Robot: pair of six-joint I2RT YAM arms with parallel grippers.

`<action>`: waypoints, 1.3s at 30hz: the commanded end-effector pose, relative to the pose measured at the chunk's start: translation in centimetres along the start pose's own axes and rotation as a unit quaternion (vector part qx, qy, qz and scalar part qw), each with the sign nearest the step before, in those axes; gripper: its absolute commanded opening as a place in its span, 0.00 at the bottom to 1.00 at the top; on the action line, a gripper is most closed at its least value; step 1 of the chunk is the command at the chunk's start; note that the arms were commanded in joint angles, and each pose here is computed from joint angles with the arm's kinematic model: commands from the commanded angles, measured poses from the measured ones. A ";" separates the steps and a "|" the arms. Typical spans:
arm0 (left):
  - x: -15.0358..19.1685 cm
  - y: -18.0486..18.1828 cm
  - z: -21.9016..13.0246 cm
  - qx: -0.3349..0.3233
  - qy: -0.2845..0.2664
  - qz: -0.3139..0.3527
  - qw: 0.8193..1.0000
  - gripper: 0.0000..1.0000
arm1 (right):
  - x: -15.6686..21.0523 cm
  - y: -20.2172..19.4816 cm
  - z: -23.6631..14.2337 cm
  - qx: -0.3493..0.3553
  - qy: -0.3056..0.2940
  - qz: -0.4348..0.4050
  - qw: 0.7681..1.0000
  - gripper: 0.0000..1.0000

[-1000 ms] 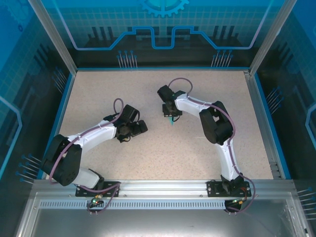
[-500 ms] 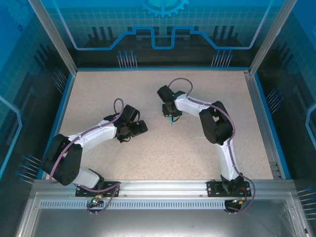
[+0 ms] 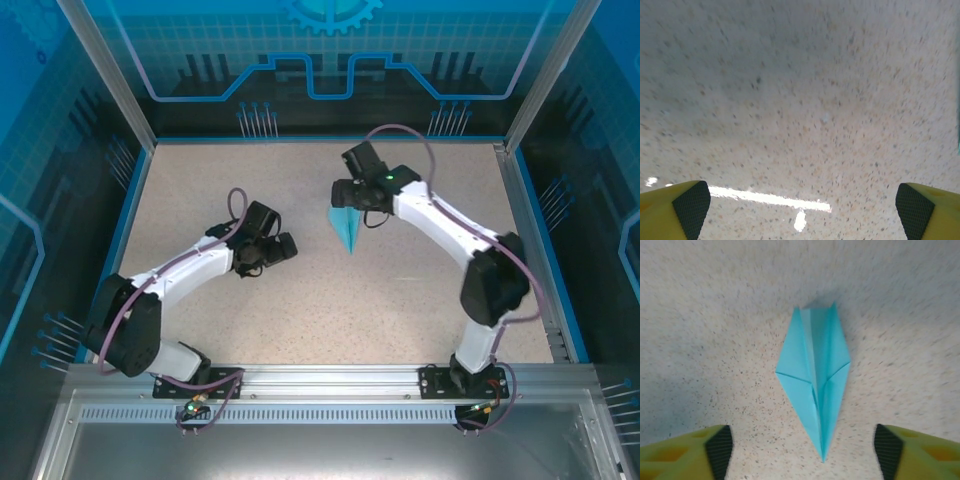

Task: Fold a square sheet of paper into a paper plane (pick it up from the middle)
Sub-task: Reset both arms

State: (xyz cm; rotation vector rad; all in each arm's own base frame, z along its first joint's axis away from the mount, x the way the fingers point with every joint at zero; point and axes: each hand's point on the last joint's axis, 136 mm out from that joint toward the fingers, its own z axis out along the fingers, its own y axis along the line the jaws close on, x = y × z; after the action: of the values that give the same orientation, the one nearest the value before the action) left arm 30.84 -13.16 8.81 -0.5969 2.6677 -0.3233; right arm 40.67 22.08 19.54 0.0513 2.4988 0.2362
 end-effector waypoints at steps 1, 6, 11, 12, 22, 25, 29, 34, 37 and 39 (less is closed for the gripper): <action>-3.7 1.2 -2.9 -0.019 -0.062 0.014 0.998 0.98 | -0.4 -4.9 -2.6 0.065 -0.039 -0.006 0.997 0.89; -7.9 4.6 -5.8 -0.067 -0.178 0.039 0.981 0.99 | -0.5 -13.7 -6.6 0.158 -0.121 0.020 0.980 0.99; -10.2 9.0 -7.1 -0.117 -0.259 0.026 0.958 0.98 | 2.4 -22.5 -7.7 0.250 -0.166 0.073 0.951 0.99; -10.5 9.9 -7.1 -0.126 -0.273 0.023 0.953 0.99 | 3.0 -23.7 -7.4 0.257 -0.174 0.079 0.947 1.00; -11.6 11.9 -4.3 -0.091 -0.361 0.097 0.923 0.98 | 7.4 -25.9 -0.3 0.227 -0.184 -0.001 0.956 1.00; -11.9 10.9 -3.7 -0.037 -0.379 0.124 0.916 0.98 | 6.1 -24.6 0.6 0.192 -0.210 -0.033 0.958 1.00; -11.9 9.4 -3.1 0.014 -0.394 0.156 0.906 0.99 | 5.0 -23.4 0.7 0.158 -0.254 -0.061 0.952 1.00; -12.2 8.4 -2.4 0.043 -0.401 0.177 0.898 0.99 | 4.3 -22.7 0.9 0.134 -0.274 -0.076 0.949 1.00; -12.8 8.7 -1.8 0.042 -0.402 0.176 0.898 0.99 | 4.3 -23.2 1.5 0.122 -0.286 -0.067 0.948 0.99; -13.0 8.7 -0.9 0.044 -0.396 0.178 0.900 0.99 | 4.4 -23.5 2.2 0.119 -0.282 -0.062 0.950 0.99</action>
State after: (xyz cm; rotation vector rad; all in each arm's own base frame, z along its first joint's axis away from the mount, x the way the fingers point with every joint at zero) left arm 36.88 0.77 9.89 -0.1925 1.9673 -0.0334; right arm 38.12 -0.05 10.61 0.0579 1.9936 -0.1567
